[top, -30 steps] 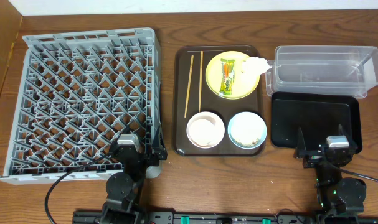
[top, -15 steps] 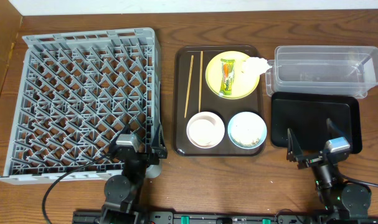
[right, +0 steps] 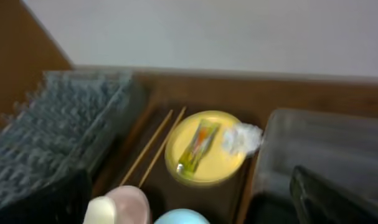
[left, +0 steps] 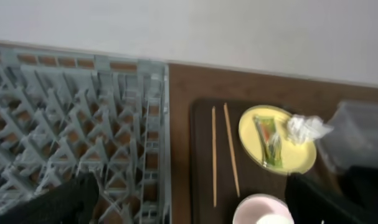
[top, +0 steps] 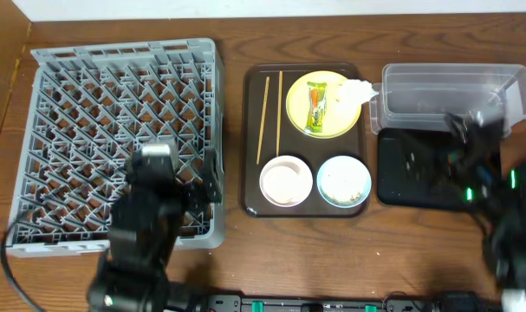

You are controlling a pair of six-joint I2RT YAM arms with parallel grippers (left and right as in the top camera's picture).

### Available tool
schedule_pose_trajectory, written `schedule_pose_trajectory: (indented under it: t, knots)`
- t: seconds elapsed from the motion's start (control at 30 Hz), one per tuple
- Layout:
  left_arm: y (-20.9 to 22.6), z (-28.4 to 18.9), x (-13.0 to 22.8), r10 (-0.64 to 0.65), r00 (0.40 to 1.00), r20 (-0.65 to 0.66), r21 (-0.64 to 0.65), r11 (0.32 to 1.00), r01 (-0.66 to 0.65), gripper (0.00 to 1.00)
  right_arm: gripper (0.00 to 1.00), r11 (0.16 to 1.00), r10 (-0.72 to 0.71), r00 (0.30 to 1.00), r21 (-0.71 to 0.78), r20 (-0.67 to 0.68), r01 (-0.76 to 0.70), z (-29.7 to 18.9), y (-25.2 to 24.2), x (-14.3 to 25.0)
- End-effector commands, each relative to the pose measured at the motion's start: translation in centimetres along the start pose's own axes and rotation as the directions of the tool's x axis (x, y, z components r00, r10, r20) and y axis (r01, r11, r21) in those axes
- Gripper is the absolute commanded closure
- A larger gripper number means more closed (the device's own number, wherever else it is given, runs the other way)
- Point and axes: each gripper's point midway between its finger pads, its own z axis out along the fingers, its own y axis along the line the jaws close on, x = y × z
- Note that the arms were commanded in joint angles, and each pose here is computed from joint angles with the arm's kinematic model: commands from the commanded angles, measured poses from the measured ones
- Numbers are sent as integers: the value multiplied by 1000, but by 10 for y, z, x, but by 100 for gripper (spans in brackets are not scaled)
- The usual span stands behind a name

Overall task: Sort waste into correct bins and load items into the dishwasher
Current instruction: 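Grasp the crumpled tissue with the right gripper and drop it in the clear bin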

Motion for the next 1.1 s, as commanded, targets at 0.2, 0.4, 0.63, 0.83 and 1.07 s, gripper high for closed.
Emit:
schedule_pose_trajectory:
  t: [0.2, 0.4, 0.63, 0.83, 1.07]
  knots:
    - [-11, 22, -8, 23, 990, -141, 14, 1000, -21, 4, 1, 980, 15, 922, -179, -387, -91, 90, 25, -5]
    - [-8, 27, 9, 26, 976, -216, -2, 1000, -27, 4, 1, 979, 5, 889, -181, -458, -99, 143, 25, 21]
    - [-6, 34, 19, 27, 964, -263, -11, 999, -31, 4, 3, 969, -131, 819, 104, -559, 225, 200, -12, 61]
    - [-5, 41, 24, 28, 957, -289, -16, 999, -34, 4, 13, 889, -162, 791, 261, -590, 377, 242, -45, 93]
    - [-5, 48, 30, 28, 947, -319, -22, 999, -37, 4, 23, 874, -84, 777, 329, -624, 359, 276, -83, 142]
